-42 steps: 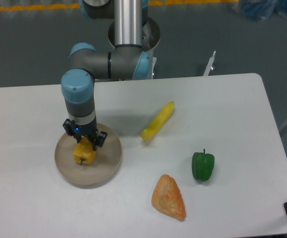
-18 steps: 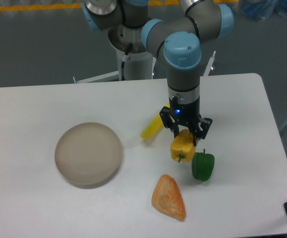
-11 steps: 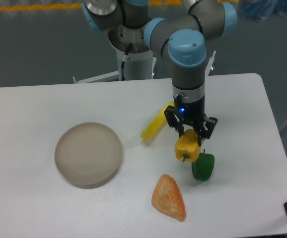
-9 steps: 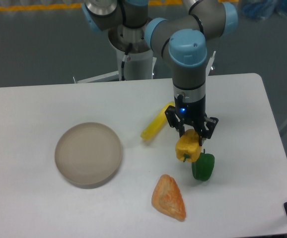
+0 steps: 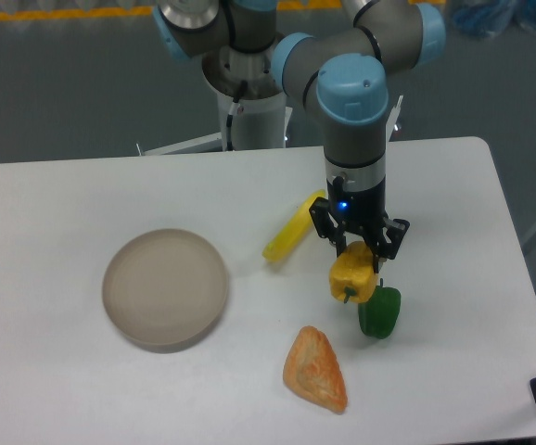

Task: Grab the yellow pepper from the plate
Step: 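Carry the yellow pepper off the plate toward the green pepper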

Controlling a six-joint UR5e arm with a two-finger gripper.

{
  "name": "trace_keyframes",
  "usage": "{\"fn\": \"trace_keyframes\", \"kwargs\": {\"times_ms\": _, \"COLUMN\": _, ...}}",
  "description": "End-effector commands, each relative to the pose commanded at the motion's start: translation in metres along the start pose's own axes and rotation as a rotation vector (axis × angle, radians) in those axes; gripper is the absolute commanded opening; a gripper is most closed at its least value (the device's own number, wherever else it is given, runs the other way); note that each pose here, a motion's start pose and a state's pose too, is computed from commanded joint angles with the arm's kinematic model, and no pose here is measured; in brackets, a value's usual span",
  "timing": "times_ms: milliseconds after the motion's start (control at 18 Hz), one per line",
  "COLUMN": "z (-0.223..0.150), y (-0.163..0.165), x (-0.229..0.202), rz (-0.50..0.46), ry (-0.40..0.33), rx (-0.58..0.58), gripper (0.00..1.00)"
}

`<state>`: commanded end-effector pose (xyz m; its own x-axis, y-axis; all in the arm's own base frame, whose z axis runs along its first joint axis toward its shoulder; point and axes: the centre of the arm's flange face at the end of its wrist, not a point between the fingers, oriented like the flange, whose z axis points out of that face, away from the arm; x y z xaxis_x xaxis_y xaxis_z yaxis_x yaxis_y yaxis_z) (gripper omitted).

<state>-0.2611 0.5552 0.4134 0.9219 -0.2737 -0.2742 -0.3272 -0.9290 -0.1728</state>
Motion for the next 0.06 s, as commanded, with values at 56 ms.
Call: {"fn": "trace_keyframes", "kwargs": {"times_ms": 56, "z": 0.0, "y": 0.0, "x": 0.0, "rz": 0.0, "ry": 0.0, "rx": 0.0, "gripper": 0.35}}
